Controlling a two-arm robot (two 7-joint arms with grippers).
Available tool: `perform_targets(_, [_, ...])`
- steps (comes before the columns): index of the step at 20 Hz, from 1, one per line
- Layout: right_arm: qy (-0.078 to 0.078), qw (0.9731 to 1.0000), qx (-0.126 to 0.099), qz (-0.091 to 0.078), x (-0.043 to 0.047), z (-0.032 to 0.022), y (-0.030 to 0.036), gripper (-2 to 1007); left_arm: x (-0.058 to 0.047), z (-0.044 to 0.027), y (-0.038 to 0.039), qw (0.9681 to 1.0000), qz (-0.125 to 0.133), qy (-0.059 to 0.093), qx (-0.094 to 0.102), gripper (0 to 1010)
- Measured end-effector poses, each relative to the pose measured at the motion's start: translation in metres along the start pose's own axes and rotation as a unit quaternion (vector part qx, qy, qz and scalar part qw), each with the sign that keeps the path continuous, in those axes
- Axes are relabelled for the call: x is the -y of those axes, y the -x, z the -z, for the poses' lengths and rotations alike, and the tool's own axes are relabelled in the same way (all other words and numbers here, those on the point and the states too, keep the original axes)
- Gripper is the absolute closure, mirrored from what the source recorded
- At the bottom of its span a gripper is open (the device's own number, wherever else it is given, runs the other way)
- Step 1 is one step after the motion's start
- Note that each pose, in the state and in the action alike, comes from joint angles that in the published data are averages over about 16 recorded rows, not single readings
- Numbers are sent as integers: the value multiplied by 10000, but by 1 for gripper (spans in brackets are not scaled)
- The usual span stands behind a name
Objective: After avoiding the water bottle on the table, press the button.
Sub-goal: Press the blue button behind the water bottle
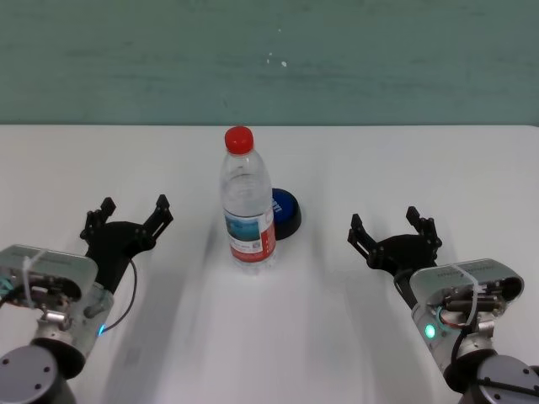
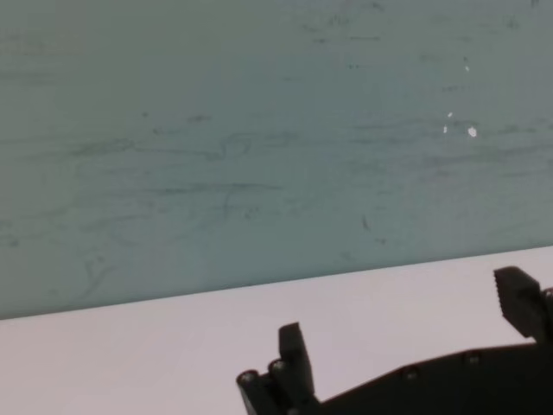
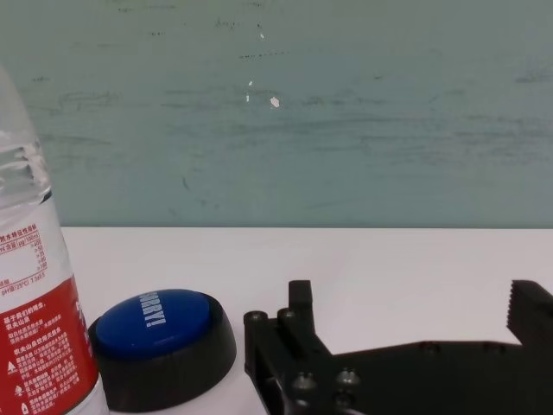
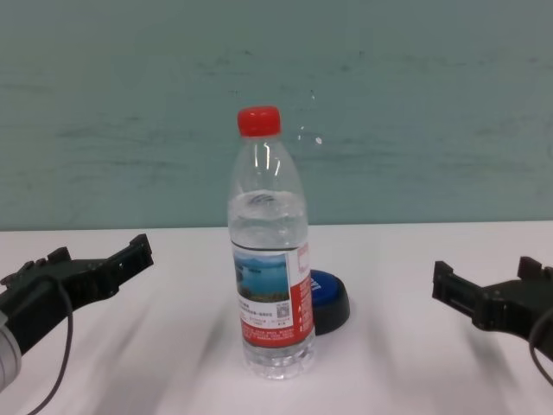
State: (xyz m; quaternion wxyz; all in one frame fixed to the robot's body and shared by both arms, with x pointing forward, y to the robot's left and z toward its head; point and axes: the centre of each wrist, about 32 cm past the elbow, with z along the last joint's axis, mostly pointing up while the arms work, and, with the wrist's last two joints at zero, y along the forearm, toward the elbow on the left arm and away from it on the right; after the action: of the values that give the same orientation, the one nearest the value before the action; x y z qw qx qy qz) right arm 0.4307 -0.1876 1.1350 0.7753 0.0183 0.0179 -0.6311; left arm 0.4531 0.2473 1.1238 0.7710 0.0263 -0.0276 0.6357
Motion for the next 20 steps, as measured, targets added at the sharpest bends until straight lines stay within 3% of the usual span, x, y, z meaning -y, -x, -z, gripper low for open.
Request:
perform_targets(12, [0,10000,0,0,0,0,0,1,-21,-5,-25,9999,68,33,83,10])
perform_targets(20, [0,10000,0,0,0,0,0,1,-53,-10,-114,9995,168,100,249,10])
